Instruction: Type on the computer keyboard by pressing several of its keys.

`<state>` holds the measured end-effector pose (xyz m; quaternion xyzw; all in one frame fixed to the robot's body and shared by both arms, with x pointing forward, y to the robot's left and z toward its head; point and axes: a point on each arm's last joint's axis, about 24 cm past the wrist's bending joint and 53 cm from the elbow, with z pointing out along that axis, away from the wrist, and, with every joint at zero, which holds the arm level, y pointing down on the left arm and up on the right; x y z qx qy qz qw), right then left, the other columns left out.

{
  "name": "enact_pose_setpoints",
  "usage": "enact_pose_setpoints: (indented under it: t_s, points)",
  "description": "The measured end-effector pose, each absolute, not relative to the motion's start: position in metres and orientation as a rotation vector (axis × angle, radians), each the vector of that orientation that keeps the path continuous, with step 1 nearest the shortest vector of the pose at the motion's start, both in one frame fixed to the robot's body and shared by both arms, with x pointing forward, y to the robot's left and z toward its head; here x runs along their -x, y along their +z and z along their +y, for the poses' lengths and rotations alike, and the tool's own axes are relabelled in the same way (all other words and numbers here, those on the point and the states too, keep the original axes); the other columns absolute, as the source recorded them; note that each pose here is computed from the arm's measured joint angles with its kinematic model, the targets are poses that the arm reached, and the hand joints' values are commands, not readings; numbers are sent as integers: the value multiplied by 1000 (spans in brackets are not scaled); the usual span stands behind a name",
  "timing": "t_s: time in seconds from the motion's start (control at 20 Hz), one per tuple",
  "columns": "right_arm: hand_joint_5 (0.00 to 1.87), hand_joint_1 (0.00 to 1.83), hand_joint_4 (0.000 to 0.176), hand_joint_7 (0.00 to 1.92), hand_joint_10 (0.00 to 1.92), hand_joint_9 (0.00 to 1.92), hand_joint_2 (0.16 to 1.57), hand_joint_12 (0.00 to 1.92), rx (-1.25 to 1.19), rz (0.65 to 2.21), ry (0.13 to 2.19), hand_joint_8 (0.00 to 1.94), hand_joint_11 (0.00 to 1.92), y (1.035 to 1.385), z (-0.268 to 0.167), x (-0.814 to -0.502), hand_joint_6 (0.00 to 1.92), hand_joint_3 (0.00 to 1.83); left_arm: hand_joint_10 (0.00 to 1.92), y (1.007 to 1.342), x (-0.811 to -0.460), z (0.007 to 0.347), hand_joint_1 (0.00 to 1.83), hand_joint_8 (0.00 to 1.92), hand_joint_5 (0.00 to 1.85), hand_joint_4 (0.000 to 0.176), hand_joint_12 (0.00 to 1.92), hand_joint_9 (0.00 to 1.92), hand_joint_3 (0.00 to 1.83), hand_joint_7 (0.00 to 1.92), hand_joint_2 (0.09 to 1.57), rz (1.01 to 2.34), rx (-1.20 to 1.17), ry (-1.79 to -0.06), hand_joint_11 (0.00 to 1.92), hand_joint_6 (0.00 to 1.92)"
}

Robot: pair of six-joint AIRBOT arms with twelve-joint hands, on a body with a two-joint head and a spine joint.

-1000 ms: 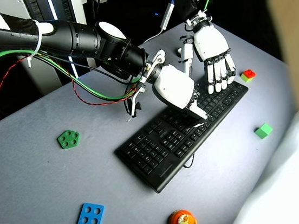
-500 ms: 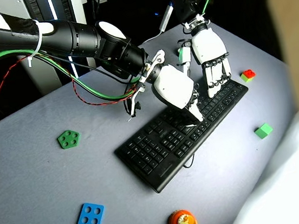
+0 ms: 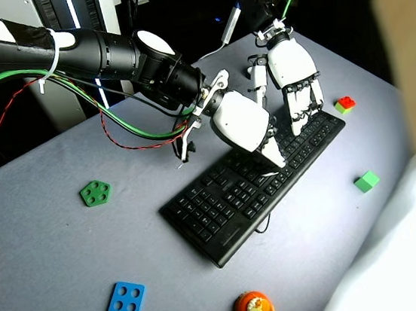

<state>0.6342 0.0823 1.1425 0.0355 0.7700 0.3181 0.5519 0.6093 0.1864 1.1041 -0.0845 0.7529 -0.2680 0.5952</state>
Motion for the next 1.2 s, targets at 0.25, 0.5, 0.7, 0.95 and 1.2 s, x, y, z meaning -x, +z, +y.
enact_pose_setpoints:
  t_s: [0.25, 0.5, 0.7, 0.95, 1.2]
  points:
    - [724, 115, 0, 876, 781, 650, 1166, 1644, -79, 1799, 760, 75, 112, 1145, 82, -634, 47, 2, 20, 1105, -610, 187, 151, 0, 462, 24, 1138, 672, 0, 683, 1292, 1745, 197, -622, 127, 0]
    - [576, 133, 0, 881, 953, 694, 1168, 1681, -76, 1798, 758, 38, 324, 1144, 83, -633, 1, 1, 22, 1104, -610, 187, 100, 0, 290, 76, 1161, 763, 3, 610, 1308, 1748, 198, -622, 290, 16]
    - [519, 130, 0, 824, 958, 673, 1168, 1701, -76, 1799, 759, 9, 360, 1143, 83, -633, 0, 1, 0, 1106, -611, 187, 120, 0, 364, 61, 1193, 674, 0, 546, 1303, 1752, 203, -627, 231, 21]
    - [579, 105, 0, 724, 879, 507, 1175, 1694, -75, 1803, 757, 0, 317, 1141, 83, -632, 25, 3, 0, 1120, -619, 191, 173, 0, 387, 56, 1198, 585, 0, 518, 1291, 1737, 188, -611, 119, 11]
    - [663, 98, 0, 716, 798, 435, 1172, 1708, -74, 1806, 757, 2, 183, 1140, 83, -632, 57, 1, 0, 1131, -626, 197, 238, 0, 376, 66, 1167, 530, 0, 472, 1266, 1718, 141, -529, 62, 1]
